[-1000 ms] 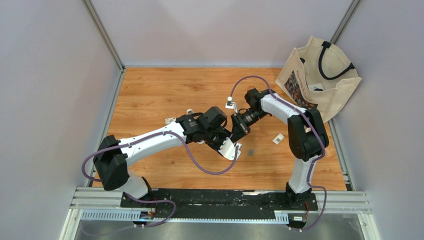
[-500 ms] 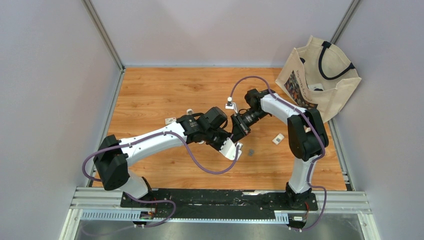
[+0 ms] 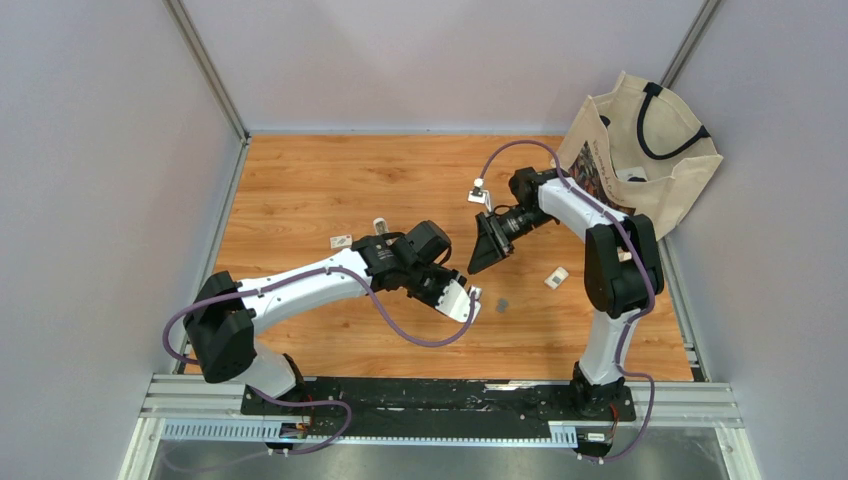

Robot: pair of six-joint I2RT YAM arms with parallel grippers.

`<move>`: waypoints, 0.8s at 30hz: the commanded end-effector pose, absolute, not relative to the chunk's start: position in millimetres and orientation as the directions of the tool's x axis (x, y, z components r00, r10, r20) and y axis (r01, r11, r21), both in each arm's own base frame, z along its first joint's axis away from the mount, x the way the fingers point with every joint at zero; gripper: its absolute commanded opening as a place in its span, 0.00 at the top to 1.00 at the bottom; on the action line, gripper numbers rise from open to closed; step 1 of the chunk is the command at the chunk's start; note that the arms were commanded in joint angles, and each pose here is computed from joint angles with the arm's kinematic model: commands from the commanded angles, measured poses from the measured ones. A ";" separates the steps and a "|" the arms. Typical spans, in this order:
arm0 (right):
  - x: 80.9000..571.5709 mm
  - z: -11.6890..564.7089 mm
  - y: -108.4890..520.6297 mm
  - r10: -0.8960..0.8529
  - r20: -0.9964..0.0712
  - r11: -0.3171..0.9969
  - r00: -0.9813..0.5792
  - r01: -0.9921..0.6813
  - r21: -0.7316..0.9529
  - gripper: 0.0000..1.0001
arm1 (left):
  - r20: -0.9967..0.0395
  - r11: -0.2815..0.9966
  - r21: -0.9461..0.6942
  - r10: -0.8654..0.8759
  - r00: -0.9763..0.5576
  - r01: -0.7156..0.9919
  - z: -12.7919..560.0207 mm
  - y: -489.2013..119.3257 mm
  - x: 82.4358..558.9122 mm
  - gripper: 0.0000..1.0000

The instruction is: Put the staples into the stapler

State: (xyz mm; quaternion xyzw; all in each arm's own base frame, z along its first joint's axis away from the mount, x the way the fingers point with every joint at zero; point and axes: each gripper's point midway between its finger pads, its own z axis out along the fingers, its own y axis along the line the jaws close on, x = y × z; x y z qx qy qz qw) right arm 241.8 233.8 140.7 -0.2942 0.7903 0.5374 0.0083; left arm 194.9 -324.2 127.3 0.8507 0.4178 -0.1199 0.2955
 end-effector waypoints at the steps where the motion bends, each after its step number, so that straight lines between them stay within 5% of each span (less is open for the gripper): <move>1: 252.0 167.5 228.8 -0.446 -0.470 0.244 -0.761 -0.609 0.755 0.53 | -0.507 -0.352 0.424 0.671 0.541 0.834 158.9 -337.4 205.6 1.00; 9: 273.8 182.0 206.5 -0.434 -0.721 0.348 -0.540 -0.839 0.419 0.48 | -0.664 -0.162 0.310 0.668 0.335 0.937 187.4 -343.6 218.1 1.00; 16: 272.5 226.5 199.2 -0.343 -0.934 0.350 -0.097 -0.936 -0.031 0.38 | -0.813 -0.074 0.098 0.569 0.122 0.992 214.4 -351.1 228.4 1.00; 24: 264.9 233.3 212.5 -0.290 -0.956 0.284 -0.052 -0.958 -0.034 0.36 | -0.862 -0.115 -0.021 0.506 0.040 0.993 221.4 -367.9 220.5 1.00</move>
